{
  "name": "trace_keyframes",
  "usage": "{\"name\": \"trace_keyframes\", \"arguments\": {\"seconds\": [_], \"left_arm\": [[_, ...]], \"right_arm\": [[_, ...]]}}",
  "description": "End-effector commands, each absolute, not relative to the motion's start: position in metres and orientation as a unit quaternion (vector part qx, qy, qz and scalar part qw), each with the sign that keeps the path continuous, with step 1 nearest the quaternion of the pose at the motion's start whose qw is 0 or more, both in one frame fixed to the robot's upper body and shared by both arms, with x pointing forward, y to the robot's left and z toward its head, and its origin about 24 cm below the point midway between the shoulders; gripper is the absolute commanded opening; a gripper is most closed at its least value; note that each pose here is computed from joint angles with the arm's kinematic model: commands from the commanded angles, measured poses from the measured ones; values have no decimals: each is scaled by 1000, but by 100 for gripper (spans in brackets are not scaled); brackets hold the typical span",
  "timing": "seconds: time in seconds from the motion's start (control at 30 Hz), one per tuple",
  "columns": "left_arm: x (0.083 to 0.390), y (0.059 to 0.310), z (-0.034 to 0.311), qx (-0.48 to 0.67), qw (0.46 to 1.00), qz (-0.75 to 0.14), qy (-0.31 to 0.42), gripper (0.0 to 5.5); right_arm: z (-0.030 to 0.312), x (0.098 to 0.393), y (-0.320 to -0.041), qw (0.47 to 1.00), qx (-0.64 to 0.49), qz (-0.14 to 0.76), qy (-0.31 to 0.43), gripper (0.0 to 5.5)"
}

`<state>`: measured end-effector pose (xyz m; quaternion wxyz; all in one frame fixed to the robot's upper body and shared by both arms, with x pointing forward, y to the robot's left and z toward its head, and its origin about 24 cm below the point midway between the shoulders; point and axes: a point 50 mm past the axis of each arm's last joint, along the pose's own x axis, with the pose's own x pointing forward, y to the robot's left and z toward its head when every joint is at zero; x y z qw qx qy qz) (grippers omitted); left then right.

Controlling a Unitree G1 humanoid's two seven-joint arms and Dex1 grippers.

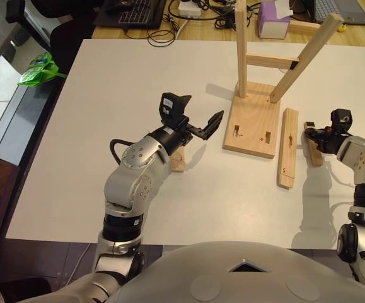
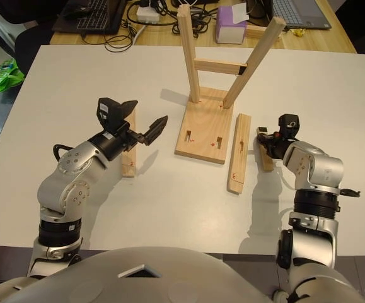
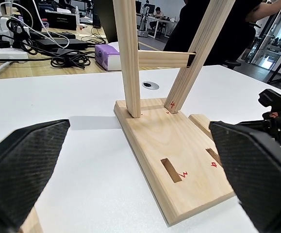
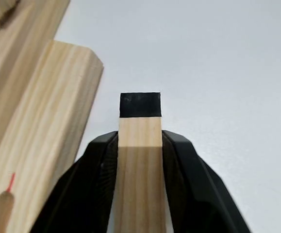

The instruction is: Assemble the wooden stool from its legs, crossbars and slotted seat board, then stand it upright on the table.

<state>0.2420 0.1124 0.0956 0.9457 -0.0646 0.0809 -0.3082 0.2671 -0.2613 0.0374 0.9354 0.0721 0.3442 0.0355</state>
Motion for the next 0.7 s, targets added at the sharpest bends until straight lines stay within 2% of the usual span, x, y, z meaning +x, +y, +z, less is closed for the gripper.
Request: {"name": "trace_keyframes", "arguments": {"seconds": [0.03,0.13,0.2,0.33,0.47,0.63,0.7], "left_arm": [[249,120,108,-75,950,-299,51,536],[254,127,132,-93,946,-310,10,536],[258,123,151,-107,936,-334,-16,536],[259,94,178,-160,891,-424,-41,536],[259,78,188,-255,869,-420,-59,536],[267,62,183,-352,854,-379,-61,536],[271,57,188,-363,851,-373,-75,536]], "right_arm": [[83,276,-251,978,29,81,192,130],[136,276,-236,989,-1,141,38,130],[168,273,-223,979,-14,195,-53,130],[197,278,-195,953,10,270,-140,130],[232,303,-172,922,214,240,-217,130],[269,328,-150,821,457,212,-267,130],[276,332,-139,787,514,216,-265,130]]}}
